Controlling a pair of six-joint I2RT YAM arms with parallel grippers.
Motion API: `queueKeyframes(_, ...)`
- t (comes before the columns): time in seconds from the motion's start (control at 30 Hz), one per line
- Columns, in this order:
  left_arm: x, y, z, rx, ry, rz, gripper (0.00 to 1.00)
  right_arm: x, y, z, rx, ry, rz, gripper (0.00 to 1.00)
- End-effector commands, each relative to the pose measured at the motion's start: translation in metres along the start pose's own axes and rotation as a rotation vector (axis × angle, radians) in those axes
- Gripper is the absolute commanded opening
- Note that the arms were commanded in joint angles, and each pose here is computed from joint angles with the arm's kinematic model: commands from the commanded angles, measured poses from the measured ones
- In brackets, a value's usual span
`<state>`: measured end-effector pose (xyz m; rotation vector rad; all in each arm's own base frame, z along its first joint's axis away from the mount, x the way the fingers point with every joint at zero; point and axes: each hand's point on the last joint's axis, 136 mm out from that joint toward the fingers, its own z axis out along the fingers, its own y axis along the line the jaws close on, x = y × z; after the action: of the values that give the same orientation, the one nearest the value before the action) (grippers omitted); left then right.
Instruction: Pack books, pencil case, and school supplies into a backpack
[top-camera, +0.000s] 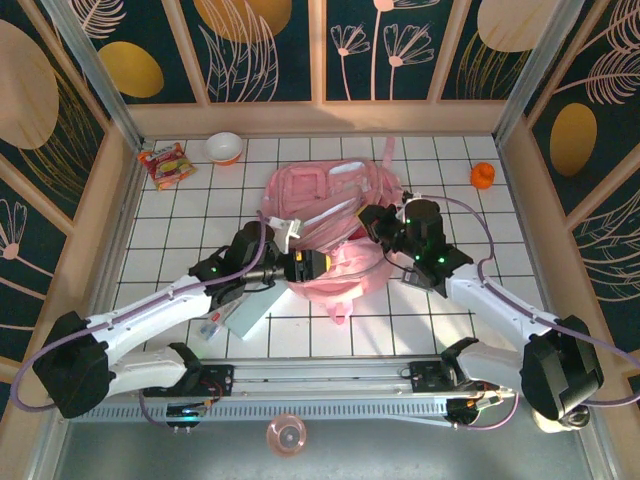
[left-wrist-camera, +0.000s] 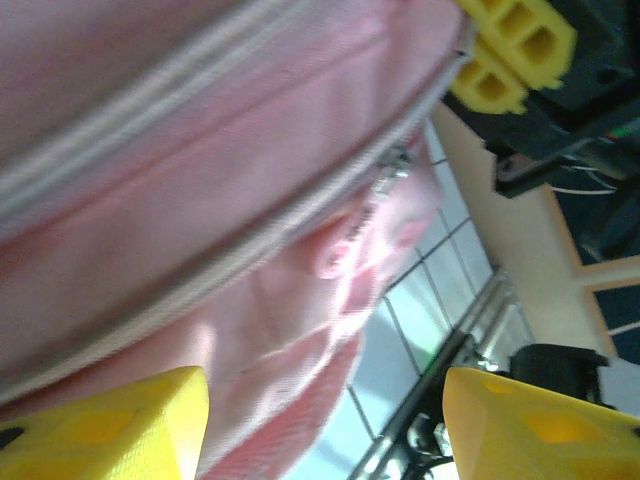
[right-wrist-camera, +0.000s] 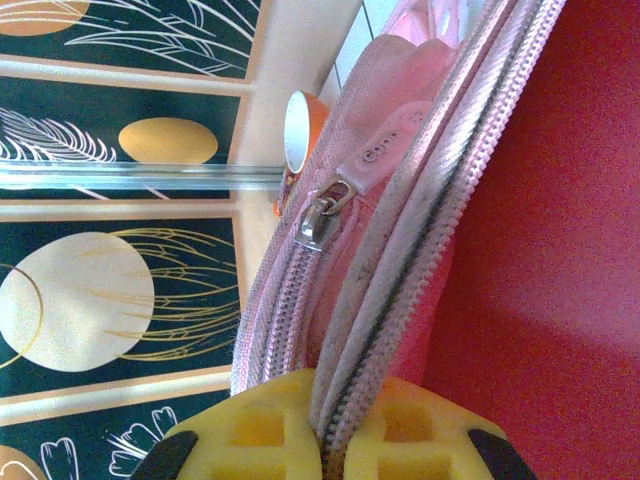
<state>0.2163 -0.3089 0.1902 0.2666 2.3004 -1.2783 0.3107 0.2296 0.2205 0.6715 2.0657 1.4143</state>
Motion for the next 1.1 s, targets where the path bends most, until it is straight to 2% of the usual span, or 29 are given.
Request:
queueKeyframes(0.0, -0.004, -0.018, 0.006, 0.088, -0.011, -0.031, 0.63, -0.014, 0.06, -0.006, -0.183, -0.067, -0.066, 0.0)
queueKeyframes(0.4, -0.023, -0.016, 0.027, 0.084, -0.075, -0.007, 0.61, 0.004, 0.067, -0.004, -0.199, -0.009, -0.08, 0.0)
queueKeyframes(0.7, -0.033, -0.035, 0.03, 0.15, -0.104, 0.022, 0.39, 0.006, 0.063, -0.003, -0.187, -0.005, -0.086, 0.0)
queueKeyframes(0.93, -0.029, -0.024, 0.033, 0.109, -0.1, 0.011, 0.37, 0.007, 0.061, -0.003, -0.183, 0.001, -0.087, 0.0)
queueKeyframes(1.07, -0.026, -0.01, 0.038, 0.051, -0.098, -0.004, 0.41, 0.008, 0.061, -0.003, -0.178, 0.002, -0.09, 0.0)
